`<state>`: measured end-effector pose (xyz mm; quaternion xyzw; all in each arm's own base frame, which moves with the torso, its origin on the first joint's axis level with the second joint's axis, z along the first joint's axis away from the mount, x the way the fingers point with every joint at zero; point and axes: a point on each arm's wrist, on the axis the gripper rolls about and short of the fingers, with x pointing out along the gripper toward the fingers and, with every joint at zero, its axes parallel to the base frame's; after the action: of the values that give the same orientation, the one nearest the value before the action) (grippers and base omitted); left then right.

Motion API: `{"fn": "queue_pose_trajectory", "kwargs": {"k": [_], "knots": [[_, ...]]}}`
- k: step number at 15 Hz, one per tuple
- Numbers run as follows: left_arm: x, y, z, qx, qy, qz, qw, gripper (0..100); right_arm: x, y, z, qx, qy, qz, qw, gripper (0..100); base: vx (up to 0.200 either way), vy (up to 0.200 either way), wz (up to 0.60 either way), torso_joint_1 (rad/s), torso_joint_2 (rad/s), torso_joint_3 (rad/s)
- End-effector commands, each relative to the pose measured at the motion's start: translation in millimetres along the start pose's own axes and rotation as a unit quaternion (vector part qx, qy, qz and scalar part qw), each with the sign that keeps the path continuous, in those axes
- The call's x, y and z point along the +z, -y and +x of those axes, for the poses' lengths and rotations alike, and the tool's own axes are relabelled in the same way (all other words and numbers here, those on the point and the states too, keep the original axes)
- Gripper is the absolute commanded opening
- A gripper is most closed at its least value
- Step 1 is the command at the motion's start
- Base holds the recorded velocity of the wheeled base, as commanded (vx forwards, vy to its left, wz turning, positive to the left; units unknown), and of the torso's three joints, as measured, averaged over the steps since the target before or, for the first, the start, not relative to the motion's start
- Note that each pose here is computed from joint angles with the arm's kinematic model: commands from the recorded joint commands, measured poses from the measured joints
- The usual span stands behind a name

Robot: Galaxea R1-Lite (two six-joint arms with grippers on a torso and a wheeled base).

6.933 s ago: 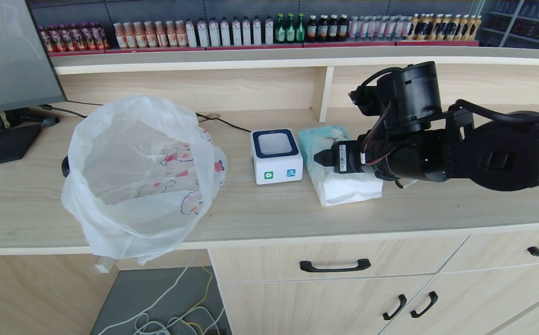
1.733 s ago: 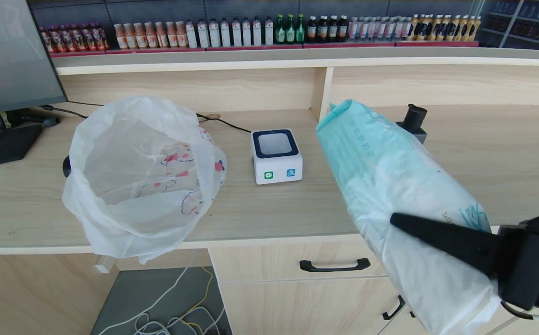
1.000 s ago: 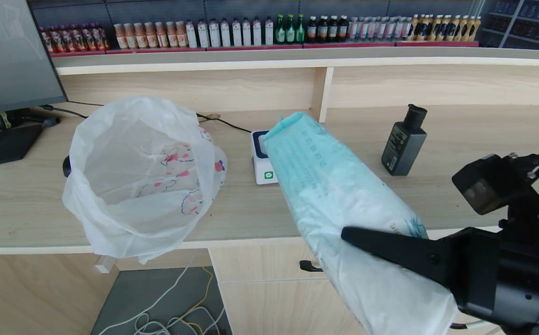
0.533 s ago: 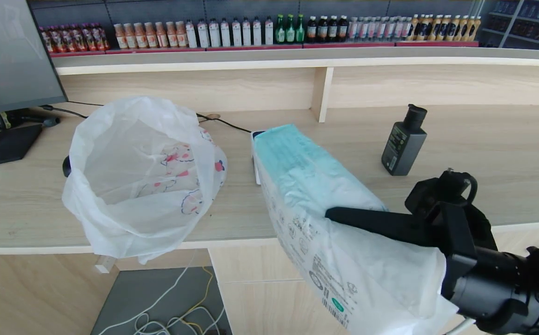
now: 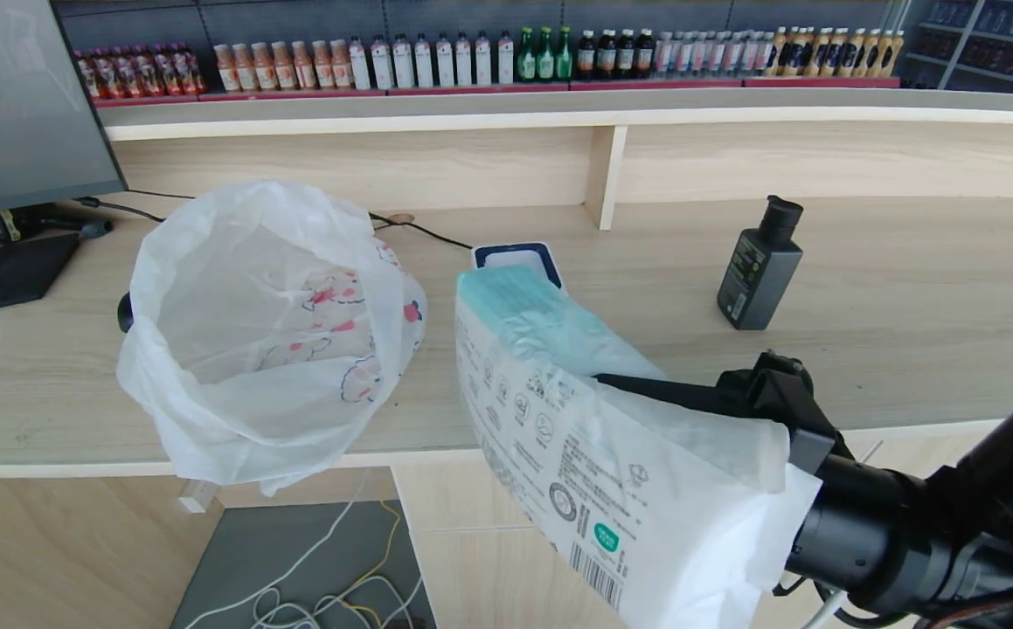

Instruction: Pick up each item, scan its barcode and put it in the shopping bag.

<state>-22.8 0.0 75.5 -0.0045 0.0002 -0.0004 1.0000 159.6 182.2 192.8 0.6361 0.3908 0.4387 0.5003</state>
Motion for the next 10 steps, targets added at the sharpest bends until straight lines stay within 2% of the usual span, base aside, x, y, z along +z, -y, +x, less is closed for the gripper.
{"fn": "queue_pose_trajectory", "kwargs": {"k": [1,3,4,6,10], "knots": [[0.1,0.0,0,0.000,0.001,0.000,1.0000,100,-4,7,-6,0.005,-0.041,0.019,0.999,0,0.000,0.000,0.00,0.000,0.00,0.000],[0.0,0.0,0,0.000,0.000,0.000,1.0000,100,-4,18,-9,0.013,-0.072,0.036,0.997,0,0.000,0.000,0.00,0.000,0.00,0.000],[0.0,0.0,0,0.000,0.000,0.000,1.0000,100,-1,27,-6,-0.003,-0.069,0.052,0.996,0,0.000,0.000,0.00,0.000,0.00,0.000],[0.1,0.0,0,0.000,0.001,0.000,1.0000,100,2,30,0,-0.007,-0.069,0.067,0.995,0,0.000,0.000,0.00,0.000,0.00,0.000],[0.0,0.0,0,0.000,0.000,0.000,1.0000,100,3,10,16,0.025,-0.094,0.134,0.986,0,0.000,0.000,0.00,0.000,0.00,0.000]]}}
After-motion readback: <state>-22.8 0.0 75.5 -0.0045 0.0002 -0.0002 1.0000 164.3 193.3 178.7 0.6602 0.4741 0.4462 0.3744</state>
